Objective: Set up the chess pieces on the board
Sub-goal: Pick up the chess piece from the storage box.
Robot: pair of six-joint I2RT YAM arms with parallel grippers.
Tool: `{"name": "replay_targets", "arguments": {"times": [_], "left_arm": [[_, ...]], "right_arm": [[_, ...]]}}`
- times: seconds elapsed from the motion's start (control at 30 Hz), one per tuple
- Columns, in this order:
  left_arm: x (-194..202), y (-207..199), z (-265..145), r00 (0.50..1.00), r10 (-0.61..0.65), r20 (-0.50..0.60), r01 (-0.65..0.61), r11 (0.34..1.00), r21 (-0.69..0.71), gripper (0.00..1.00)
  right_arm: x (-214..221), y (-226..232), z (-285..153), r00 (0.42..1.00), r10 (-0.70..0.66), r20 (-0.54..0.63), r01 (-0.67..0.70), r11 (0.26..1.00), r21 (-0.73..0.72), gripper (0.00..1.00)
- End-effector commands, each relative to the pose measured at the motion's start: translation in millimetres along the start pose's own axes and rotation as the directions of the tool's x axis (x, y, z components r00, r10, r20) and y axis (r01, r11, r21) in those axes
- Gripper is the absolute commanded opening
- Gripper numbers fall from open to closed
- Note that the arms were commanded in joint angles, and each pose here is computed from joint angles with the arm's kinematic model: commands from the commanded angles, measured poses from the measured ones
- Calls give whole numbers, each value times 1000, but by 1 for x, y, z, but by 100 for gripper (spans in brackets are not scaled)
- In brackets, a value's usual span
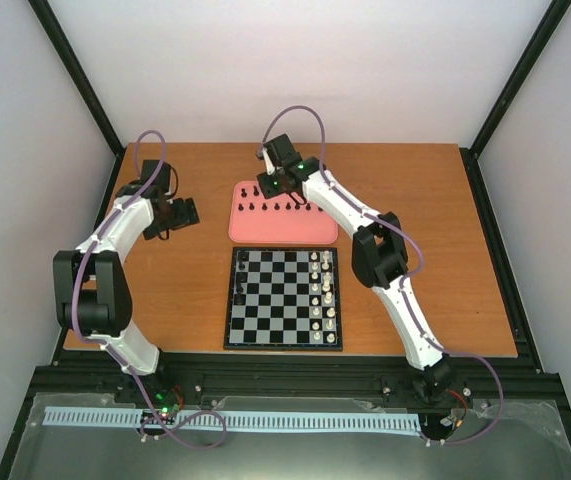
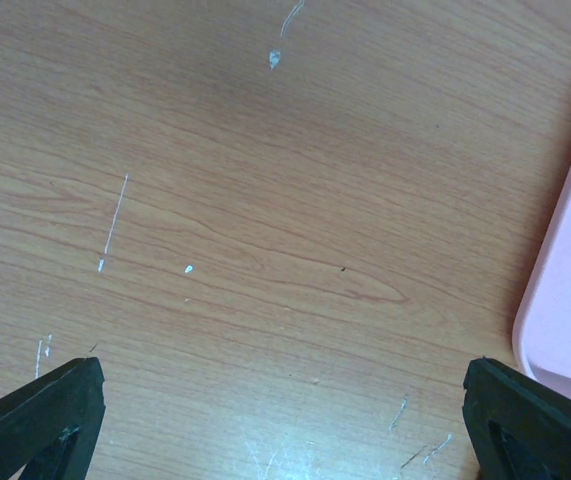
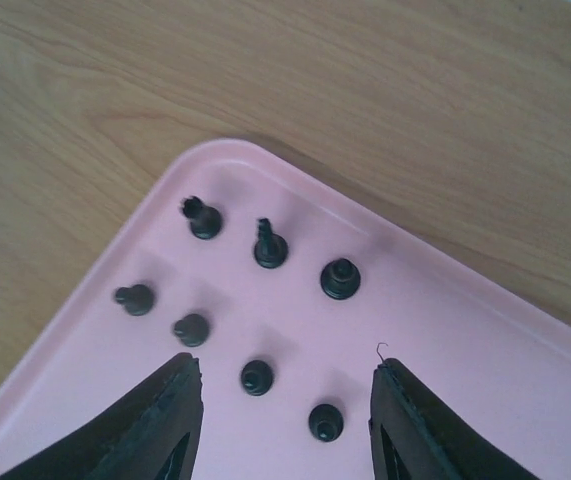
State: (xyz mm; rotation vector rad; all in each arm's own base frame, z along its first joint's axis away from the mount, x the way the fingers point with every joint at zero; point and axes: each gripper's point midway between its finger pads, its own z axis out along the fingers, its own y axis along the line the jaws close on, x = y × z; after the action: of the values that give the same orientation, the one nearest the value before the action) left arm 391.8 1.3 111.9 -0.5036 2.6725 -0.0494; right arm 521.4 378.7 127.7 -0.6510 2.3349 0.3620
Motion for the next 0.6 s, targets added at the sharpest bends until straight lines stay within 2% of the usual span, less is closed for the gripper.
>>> {"name": "replay_targets", "arguments": {"times": [0.0, 0.57], "left_arm": [[-16, -5, -22, 998, -3, 63, 1, 1000, 25, 100], [0, -3, -5, 1000, -1, 11, 1, 1000, 20, 100]], "right_arm": [[-13, -20, 10, 998, 40, 50, -42, 998, 37, 53], [3, -33, 66, 995, 81, 64, -82, 997, 15, 49]]}}
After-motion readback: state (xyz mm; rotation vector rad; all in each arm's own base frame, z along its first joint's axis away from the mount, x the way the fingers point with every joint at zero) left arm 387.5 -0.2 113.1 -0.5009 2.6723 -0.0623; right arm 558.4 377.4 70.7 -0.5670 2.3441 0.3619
